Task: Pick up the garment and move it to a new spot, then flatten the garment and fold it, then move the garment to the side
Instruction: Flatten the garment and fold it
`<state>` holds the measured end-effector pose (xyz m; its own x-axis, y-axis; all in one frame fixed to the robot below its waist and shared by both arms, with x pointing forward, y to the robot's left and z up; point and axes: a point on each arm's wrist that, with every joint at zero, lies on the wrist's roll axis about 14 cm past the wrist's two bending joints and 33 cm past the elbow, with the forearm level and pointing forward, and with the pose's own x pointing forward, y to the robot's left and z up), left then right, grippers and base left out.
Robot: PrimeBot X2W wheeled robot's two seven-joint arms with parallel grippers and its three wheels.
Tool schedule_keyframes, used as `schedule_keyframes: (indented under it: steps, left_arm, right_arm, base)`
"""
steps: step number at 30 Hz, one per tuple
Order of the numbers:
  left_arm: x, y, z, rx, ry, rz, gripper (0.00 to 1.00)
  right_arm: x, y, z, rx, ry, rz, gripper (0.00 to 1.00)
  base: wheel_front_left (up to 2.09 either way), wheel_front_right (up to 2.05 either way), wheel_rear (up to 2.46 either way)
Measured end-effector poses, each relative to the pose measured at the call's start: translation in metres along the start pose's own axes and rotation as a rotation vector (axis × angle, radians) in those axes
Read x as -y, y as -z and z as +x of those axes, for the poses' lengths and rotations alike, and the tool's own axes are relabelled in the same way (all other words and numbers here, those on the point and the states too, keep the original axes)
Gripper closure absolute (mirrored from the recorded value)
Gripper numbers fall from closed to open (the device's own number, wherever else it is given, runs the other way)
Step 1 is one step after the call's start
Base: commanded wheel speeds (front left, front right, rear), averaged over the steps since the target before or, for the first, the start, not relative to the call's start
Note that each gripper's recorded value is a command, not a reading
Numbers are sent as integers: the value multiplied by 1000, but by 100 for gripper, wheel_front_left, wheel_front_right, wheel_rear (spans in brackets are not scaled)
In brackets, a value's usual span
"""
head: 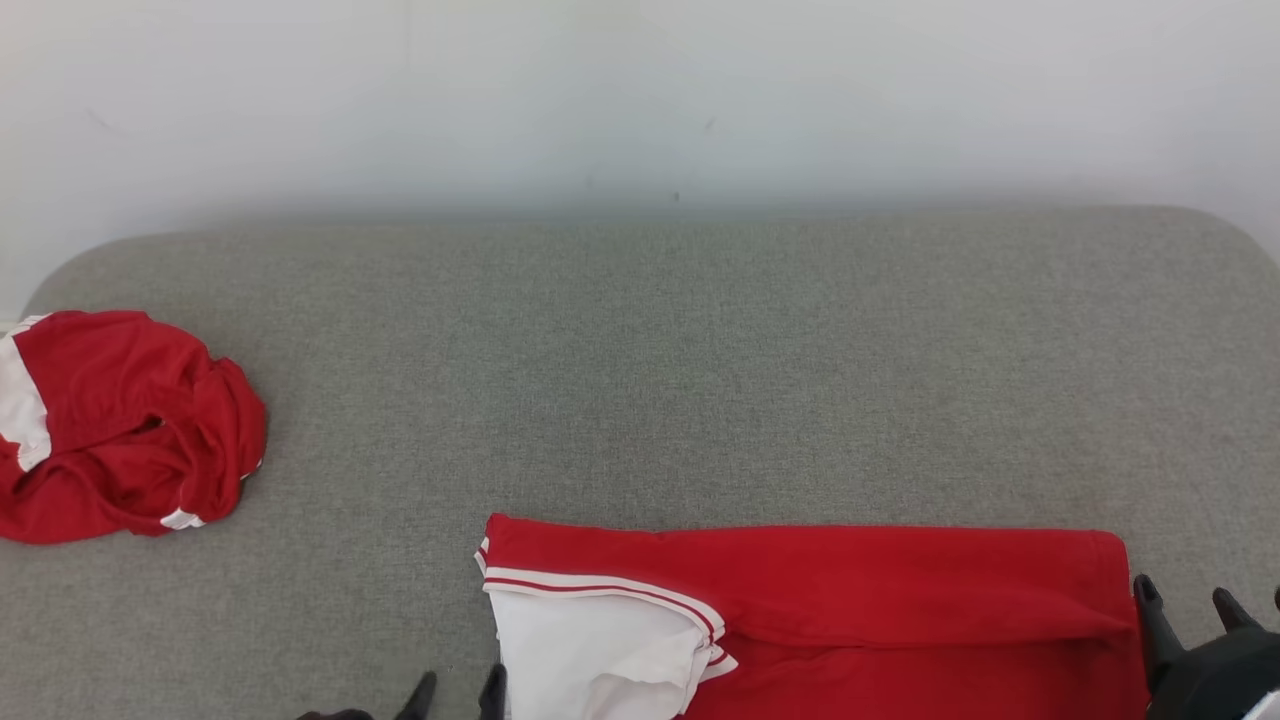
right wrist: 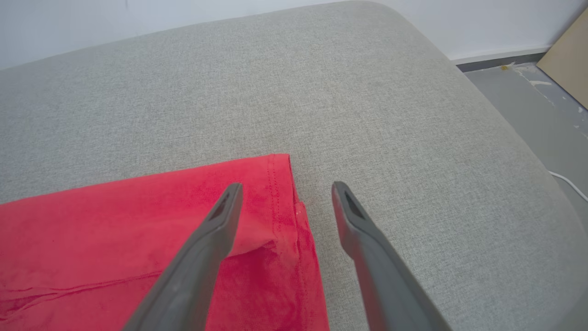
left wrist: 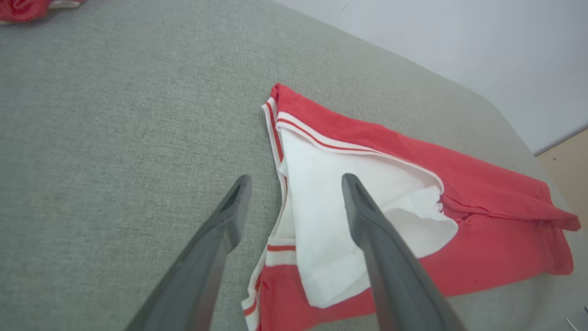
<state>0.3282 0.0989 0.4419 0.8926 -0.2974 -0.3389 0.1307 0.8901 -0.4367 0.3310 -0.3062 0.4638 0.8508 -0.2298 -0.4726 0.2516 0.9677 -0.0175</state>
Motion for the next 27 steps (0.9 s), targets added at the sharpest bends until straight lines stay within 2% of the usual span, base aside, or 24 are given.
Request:
schedule_keyframes:
  steps: [9, 12, 16, 20, 27]
  left_arm:
    - [-11, -44, -1, 266, -38, 79, 0]
    - [-10, -80, -6, 404, -50, 150, 0]
    - [-16, -101, -19, 508, -100, 213, 0]
    - [-27, -110, -27, 564, -152, 216, 0]
    - [-40, -90, -29, 507, -170, 292, 0]
  right_arm:
    - [9, 3, -13, 80, 41, 96, 0]
    - [10, 7, -12, 85, 43, 113, 0]
    - [8, 13, -8, 79, 36, 140, 0]
    - [4, 16, -2, 69, 28, 156, 0]
    - [-1, 33, 7, -30, 29, 138, 0]
  base:
    - [0, 0, 0]
    - [0, 0, 0]
    - [0, 0, 0]
    - [0, 0, 0]
    - [0, 0, 0]
